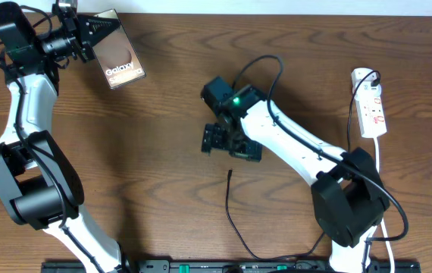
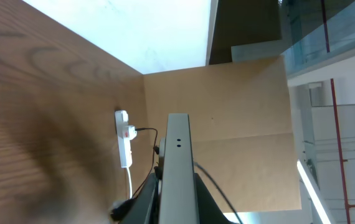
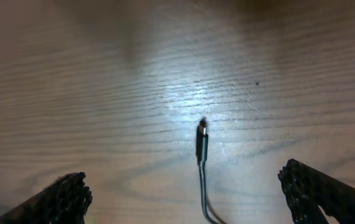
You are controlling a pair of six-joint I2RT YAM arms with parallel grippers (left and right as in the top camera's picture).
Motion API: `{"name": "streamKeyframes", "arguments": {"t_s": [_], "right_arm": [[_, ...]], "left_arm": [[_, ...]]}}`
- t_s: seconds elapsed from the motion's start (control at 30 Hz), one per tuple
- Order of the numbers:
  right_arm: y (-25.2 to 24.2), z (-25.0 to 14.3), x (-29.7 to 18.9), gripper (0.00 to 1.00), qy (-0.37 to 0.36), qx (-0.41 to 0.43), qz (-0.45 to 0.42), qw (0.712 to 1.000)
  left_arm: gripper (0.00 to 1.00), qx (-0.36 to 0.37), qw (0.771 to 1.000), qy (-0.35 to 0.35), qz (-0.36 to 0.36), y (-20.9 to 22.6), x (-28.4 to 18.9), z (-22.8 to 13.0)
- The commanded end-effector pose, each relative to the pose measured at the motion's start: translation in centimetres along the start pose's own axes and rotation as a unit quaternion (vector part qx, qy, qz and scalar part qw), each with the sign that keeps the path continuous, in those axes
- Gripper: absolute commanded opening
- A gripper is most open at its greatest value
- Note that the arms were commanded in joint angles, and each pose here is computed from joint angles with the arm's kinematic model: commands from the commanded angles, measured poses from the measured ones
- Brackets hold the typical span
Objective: Plug charger to phone and switch on socket
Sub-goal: 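Move the right gripper down over the black cable's USB-C plug, then lower the right gripper and close it on the USB-C plug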
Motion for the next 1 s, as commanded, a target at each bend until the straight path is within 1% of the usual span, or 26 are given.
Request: {"name": "streamKeyframes", "arguments": {"t_s": [0.0, 0.27, 0.47, 0.7, 0.77, 0.97], "right_arm": [[0.0, -1.3, 1.4, 0.97, 0.03, 0.006, 0.018, 0.999], [0.3, -3.4, 4.0, 0.97, 0.043, -0.011, 0.012, 0.999], [0.8, -4.4, 4.8, 0.93, 0.044, -0.019, 0.013, 0.999], [0.9, -4.7, 5.2, 0.83, 0.042, -0.015, 0.012, 0.999], [0.8, -4.7, 5.3, 0.82, 0.04, -0.012, 0.011, 0.999], [0.7, -4.4, 5.5, 0.68, 0.03, -0.013, 0.007, 0.999]], "left_arm": [[0.07, 0.024, 1.0, 0.012, -0.004, -1.5, -0.2, -0.7], [0.08, 0.024, 1.0, 0.012, -0.004, -1.5, -0.2, -0.7], [0.07, 0.024, 1.0, 0.012, -0.004, -1.5, -0.2, -0.7], [0.07, 0.024, 1.0, 0.012, -0.004, -1.5, -0.2, -0.7], [0.07, 0.024, 1.0, 0.012, -0.004, -1.5, -0.2, -0.7], [0.07, 0.024, 1.0, 0.012, -0.004, -1.5, -0.2, -0.7]]}}
Point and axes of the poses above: each gripper's point midway between its finger pads, its own x axis out along the fingers, its own y axis along the line the jaws close on, z = x × y, the point moved 5 cm from there along -x, back along the fingers, and after that the axes turned 9 degrees about -x, right-handed, at the moved point
